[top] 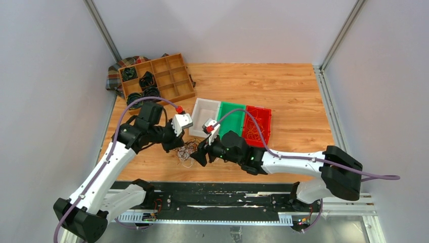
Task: Untangle the cables
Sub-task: Untie the cable.
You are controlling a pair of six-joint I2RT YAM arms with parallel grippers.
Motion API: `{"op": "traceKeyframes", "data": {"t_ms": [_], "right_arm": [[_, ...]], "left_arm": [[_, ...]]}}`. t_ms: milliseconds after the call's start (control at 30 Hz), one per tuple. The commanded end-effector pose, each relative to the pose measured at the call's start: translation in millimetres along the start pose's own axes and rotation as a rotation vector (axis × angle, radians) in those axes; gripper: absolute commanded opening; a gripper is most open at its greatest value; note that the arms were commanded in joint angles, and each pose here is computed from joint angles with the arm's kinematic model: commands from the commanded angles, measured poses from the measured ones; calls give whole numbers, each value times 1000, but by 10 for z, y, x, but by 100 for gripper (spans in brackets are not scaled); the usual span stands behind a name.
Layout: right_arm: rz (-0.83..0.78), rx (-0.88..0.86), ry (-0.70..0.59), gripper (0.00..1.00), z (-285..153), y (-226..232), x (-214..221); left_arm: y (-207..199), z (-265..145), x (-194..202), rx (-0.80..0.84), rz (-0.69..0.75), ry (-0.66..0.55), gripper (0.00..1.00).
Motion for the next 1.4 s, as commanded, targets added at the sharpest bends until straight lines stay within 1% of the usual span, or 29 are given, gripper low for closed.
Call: {"op": "traceKeyframes", "data": {"t_ms": [0, 67, 167, 300, 333, 400, 500, 533, 567, 600, 633, 700, 800, 867, 933, 1033, 1100, 1133, 1167, 1267, 1367], "right_arm": [[-44, 43, -29, 66, 88, -14, -40], [-69, 30, -3, 68, 173, -3, -6], [-96, 33, 31, 68, 312, -15, 54], [-87, 33, 23, 60, 440, -6, 68], [-82, 33, 18, 56, 461, -4, 65], [-70, 27, 1, 43, 492, 11, 29], [-43, 34, -21, 20, 504, 13, -7], [-34, 41, -30, 12, 496, 3, -18], [-19, 49, -39, 3, 481, -4, -23], [1, 64, -48, 1, 463, -25, -27], [31, 79, -58, 1, 444, -55, -33], [134, 92, -80, 1, 402, -118, -43], [282, 124, -123, 1, 316, -250, -55], [356, 151, -147, 1, 258, -314, -75], [398, 182, -163, 1, 205, -359, -138], [434, 247, -113, 1, 147, -406, -157], [436, 346, -65, 1, 86, -449, -166], [449, 402, -32, 1, 49, -471, -159], [460, 417, -15, 1, 26, -470, -182], [480, 417, -52, 1, -22, -444, -300], [497, 467, -47, 1, -97, -461, -363]], "left_arm": [[-150, -61, -25, 74, 5, -52, 5], [-153, -76, -38, 73, 21, -59, 5], [-177, -108, -82, 86, 44, -71, 4], [-247, -146, -163, 126, 54, -96, 2], [-259, -150, -174, 134, 56, -99, 2], [-264, -157, -196, 140, 61, -105, 2], [-253, -164, -225, 136, 71, -108, 2], [-242, -165, -231, 129, 73, -107, 4], [-225, -164, -229, 119, 76, -103, 14], [-194, -164, -225, 98, 79, -99, 30], [-160, -167, -217, 73, 80, -93, 45], [-85, -187, -207, 8, 74, -89, 64], [16, -260, -240, -106, 68, -145, 97], [57, -328, -269, -175, 55, -200, 98], [92, -402, -307, -233, 34, -246, 98], [84, -477, -333, -260, -2, -264, 98], [13, -475, -322, -218, -24, -260, 100], [-39, -464, -311, -183, -34, -258, 99], [-99, -439, -285, -140, -44, -250, 98], [-196, -342, -175, -50, -55, -216, 92], [-237, -266, -62, 1, -31, -176, 87]]}}
Point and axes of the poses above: each gripper's point midway between its finger pads, its own z axis out along the fingers, its own y axis along the line the jaws close on, x = y × z, the point moved 4 cm from there along -z, back along the fingers, and after that the axes turned 14 degrees about -z, right-handed, at the moved point
